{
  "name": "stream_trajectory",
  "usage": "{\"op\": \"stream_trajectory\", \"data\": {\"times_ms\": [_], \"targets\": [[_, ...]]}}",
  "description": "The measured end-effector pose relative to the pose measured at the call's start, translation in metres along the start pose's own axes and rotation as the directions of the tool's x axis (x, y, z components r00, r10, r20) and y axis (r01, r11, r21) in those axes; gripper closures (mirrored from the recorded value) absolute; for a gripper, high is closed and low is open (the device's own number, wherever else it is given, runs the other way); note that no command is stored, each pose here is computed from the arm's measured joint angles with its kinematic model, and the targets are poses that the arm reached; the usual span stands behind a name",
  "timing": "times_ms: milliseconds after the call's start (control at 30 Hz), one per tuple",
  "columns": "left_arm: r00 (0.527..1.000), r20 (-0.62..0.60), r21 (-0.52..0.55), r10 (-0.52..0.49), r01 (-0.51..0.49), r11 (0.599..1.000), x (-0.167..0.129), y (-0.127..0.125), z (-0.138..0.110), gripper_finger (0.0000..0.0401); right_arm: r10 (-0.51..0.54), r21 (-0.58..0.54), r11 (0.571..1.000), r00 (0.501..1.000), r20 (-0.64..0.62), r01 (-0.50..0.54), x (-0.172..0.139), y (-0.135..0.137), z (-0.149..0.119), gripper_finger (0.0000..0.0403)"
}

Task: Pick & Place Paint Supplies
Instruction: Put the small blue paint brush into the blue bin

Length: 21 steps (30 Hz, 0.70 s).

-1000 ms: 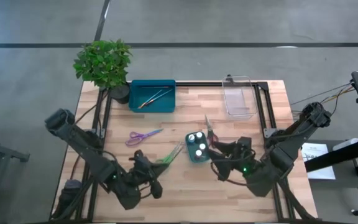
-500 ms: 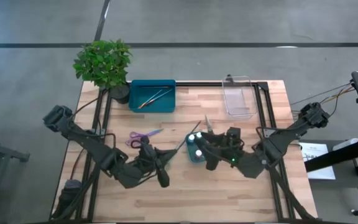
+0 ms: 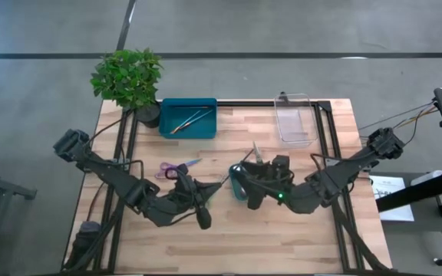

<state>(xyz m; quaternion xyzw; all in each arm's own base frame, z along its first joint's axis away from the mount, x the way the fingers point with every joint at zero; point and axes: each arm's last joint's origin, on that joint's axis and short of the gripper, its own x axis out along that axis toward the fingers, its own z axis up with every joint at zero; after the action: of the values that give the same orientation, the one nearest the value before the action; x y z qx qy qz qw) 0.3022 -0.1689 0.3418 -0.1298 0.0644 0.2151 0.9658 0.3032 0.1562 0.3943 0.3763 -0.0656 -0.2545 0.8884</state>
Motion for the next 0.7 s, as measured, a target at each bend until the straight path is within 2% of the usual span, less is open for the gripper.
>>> {"op": "stream_trajectory", "data": {"times_ms": [167, 333, 500, 700], "targets": [[1.000, 0.000, 0.003, 0.000, 0.000, 1.000, 0.0001, 0.0001, 0.0000, 0.0401, -0.002, -0.008, 1.000, 1.000, 0.002, 0.002, 0.0006, -0.0003, 0.0005, 0.0137], [1.000, 0.000, 0.003, 0.000, 0.000, 1.000, 0.0001, 0.0001, 0.0000, 0.0401, -0.001, -0.016, 1.000, 1.000, 0.001, 0.001, 0.0003, -0.0002, 0.0003, 0.0181], [1.000, -0.001, 0.004, 0.001, -0.001, 1.000, 0.0002, 0.0002, -0.0002, 0.0401, -0.001, -0.030, 1.000, 1.000, 0.001, 0.001, 0.0005, -0.0003, 0.0006, 0.0243], [1.000, -0.001, 0.003, 0.000, 0.000, 1.000, 0.0002, 0.0002, -0.0002, 0.0401, -0.003, -0.034, 0.999, 1.000, 0.003, 0.003, 0.0009, -0.0004, 0.0008, 0.0346]]}}
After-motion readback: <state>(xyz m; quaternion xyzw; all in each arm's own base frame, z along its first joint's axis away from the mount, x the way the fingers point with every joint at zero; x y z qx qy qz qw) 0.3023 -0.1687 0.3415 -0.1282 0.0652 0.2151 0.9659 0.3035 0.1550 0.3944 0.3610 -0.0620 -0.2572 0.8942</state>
